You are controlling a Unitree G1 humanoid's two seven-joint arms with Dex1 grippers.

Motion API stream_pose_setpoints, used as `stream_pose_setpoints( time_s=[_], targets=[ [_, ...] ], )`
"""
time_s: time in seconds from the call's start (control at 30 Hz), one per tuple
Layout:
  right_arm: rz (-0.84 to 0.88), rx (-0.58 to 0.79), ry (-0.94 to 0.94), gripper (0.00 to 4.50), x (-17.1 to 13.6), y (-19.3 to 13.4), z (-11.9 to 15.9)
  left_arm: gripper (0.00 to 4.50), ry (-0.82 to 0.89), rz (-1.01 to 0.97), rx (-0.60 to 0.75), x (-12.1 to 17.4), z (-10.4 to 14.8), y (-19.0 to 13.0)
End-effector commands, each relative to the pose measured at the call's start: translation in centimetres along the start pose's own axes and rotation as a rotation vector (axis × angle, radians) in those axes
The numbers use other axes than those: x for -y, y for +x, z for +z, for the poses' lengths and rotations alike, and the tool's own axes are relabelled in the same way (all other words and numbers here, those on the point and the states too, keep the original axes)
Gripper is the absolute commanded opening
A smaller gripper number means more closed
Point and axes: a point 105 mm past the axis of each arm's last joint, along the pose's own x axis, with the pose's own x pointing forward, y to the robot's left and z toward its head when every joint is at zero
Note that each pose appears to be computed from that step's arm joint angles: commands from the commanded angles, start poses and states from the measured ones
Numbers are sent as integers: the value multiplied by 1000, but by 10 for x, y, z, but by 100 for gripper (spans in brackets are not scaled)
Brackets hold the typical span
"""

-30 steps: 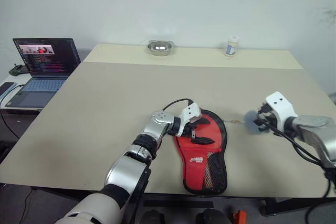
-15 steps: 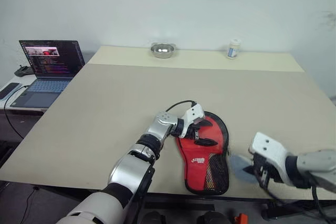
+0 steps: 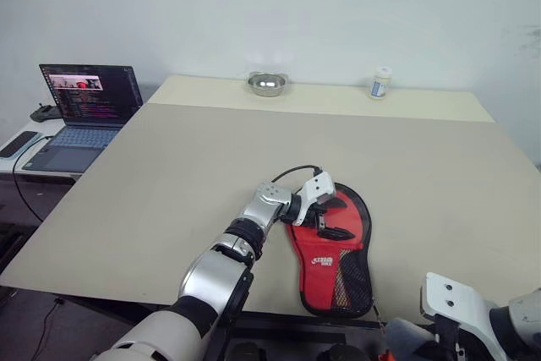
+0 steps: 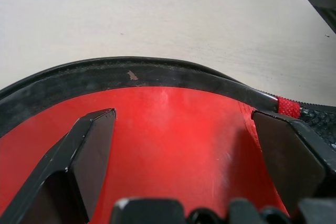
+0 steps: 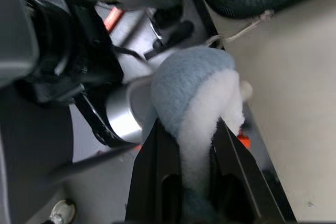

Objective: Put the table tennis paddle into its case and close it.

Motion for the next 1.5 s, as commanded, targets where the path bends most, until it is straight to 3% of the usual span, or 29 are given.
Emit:
stream_pose_setpoints(
  time_s=[0.03,0.3,0.43,0.47,0.6,0.77,0.87,1.03,1.13,1.33,1.5],
  targets=[
    [55,30,-11,17,-13,1,7,450,-116,-49,-120,18,-42,7],
    [-17,58,32,17,-5,0,8,450,-108,-36,-112,16,-42,5],
    [41,180,10,151,-10,-10,27,450,-122,-7,-64,10,-32,3],
    [40,217,11,167,-8,-15,33,450,-128,5,-42,7,-28,2],
    [-20,302,25,167,13,-32,47,450,-105,28,11,-1,-13,-6],
    [-228,386,-3,167,68,-59,59,450,-7,42,93,-10,15,-25],
    [-268,414,27,167,89,-67,56,450,32,69,144,-13,31,-42],
    [-94,361,30,167,68,-60,46,450,56,126,156,-8,37,-68],
    [-65,335,22,221,65,-58,41,450,46,142,154,-3,34,-69],
    [-229,442,-57,419,93,-67,57,450,45,165,215,5,47,-76],
    [-373,622,-112,419,135,-71,69,450,33,301,293,3,61,-127]
  ],
)
